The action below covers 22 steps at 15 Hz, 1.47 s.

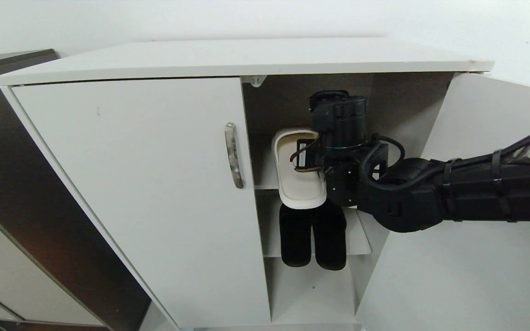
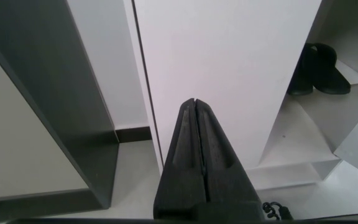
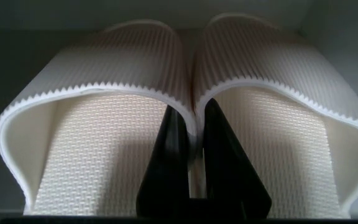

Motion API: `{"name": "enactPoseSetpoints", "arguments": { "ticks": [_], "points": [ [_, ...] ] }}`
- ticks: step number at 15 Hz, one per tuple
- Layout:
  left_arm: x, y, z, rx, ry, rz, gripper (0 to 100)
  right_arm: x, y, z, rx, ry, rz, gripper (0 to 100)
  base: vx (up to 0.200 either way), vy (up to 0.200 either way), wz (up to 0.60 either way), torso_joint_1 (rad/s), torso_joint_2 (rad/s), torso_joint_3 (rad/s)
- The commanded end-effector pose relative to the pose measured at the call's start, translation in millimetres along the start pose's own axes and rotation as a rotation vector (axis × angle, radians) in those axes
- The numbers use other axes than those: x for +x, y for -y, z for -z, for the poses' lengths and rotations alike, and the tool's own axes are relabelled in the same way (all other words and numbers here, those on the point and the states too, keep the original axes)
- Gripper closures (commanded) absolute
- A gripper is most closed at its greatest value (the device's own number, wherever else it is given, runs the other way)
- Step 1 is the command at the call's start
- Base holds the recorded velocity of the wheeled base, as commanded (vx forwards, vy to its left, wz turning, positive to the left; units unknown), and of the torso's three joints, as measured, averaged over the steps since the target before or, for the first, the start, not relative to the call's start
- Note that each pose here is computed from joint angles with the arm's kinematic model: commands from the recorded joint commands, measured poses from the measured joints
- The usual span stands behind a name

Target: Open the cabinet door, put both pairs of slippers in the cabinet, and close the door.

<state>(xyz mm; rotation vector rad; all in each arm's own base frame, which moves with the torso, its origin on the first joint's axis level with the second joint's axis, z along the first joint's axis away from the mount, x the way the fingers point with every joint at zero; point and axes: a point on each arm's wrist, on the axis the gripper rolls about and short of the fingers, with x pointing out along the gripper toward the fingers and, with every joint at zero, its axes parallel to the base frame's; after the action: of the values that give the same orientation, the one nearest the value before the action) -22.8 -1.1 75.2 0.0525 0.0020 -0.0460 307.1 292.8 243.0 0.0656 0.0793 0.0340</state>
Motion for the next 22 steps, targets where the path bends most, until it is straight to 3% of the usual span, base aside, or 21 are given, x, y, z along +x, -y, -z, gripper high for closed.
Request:
{"name": "enactPoseSetpoints", "arguments": {
  "ticks": [1, 14, 15, 22],
  "points": [
    [0, 0.0, 0.0, 0.0, 0.0, 0.0, 100, 7, -2, 3, -0.011, -0.012, 0.006, 100, 0.0, 0.0, 0.0, 0.0, 0.0, 0.0],
    [0, 0.0, 0.0, 0.0, 0.0, 0.0, 100, 23, 4, 12, -0.034, -0.048, 0.016, 100, 0.0, 0.0, 0.0, 0.0, 0.0, 0.0],
    [0, 0.0, 0.1, 0.0, -0.001, 0.0, 100, 26, 4, 13, -0.033, -0.049, 0.02, 0, 0.0, 0.0, 0.0, 0.0, 0.0, 0.0],
    [0, 0.0, 0.1, 0.0, -0.001, 0.0, 100, -10, 16, 6, -0.049, -0.069, -0.003, 0, 0.0, 0.0, 0.0, 0.0, 0.0, 0.0]
  ]
}}
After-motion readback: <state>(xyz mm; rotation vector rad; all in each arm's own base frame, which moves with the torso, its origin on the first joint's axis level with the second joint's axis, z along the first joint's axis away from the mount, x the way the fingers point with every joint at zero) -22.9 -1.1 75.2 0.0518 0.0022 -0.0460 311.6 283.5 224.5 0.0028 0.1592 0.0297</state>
